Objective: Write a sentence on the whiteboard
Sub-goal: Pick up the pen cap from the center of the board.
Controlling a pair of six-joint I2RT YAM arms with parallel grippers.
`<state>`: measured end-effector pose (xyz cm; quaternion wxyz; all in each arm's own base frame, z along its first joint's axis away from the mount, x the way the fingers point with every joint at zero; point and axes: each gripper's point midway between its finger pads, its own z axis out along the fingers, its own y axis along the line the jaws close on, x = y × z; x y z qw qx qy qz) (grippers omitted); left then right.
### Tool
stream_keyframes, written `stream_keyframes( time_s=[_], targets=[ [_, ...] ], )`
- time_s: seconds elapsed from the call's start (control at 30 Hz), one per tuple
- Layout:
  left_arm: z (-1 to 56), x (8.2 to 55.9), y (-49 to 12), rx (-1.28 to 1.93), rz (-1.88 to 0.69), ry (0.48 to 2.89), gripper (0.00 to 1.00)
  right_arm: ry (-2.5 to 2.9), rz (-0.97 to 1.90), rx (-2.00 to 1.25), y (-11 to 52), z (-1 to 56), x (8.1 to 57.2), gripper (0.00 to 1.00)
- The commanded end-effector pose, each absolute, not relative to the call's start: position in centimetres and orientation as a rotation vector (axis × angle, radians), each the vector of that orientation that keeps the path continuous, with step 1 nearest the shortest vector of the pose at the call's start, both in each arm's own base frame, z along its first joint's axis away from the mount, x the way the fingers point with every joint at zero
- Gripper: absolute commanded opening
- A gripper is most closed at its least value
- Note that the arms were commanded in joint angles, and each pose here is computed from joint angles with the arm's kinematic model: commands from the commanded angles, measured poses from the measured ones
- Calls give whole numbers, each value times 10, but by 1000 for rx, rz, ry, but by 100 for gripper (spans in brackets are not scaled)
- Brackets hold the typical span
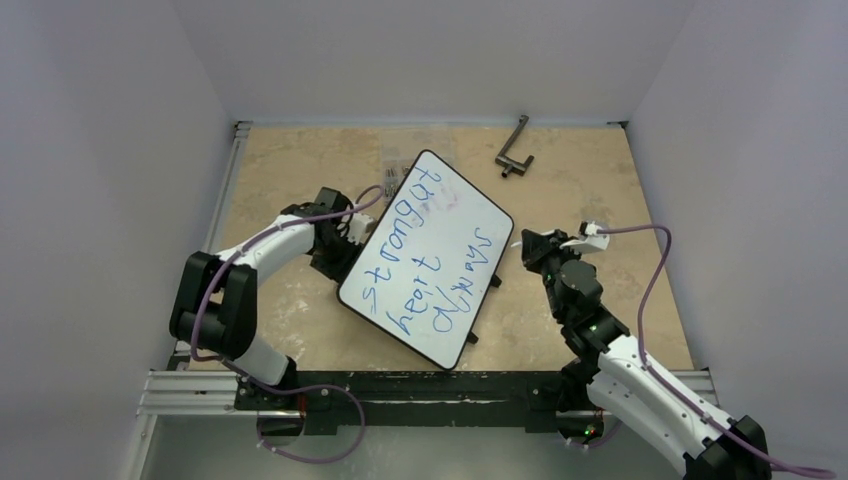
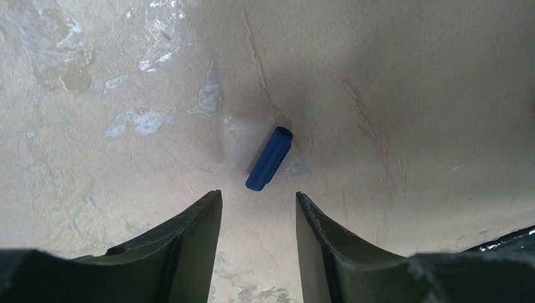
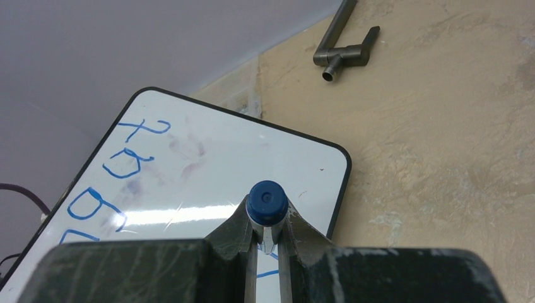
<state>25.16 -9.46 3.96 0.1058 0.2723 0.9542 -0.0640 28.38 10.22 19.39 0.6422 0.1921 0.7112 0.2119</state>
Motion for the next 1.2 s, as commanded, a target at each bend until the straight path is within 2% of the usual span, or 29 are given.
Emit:
stream_keyframes(
  time_s=[0.0, 0.13, 0.57, 0.73, 1.0, 1.17],
  targets=[
    [44, 275, -100, 852, -160, 2722, 45, 1572, 514, 436, 102, 206, 283, 0],
    [36, 279, -99, 875, -134, 2743, 38, 1567, 512, 438, 101, 207, 282, 0],
    [28, 273, -101, 916, -27, 2789, 41, 1561, 508, 446, 98, 207, 280, 0],
    [28, 273, -100, 838, 11, 2863, 34, 1561, 514, 448, 98, 207, 280, 0],
    [28, 263, -102, 687, 196, 2971, 35, 1547, 514, 452, 94, 217, 275, 0],
    [27, 251, -120, 600, 101, 3029, 38, 1535, 517, 455, 91, 223, 271, 0]
  ],
)
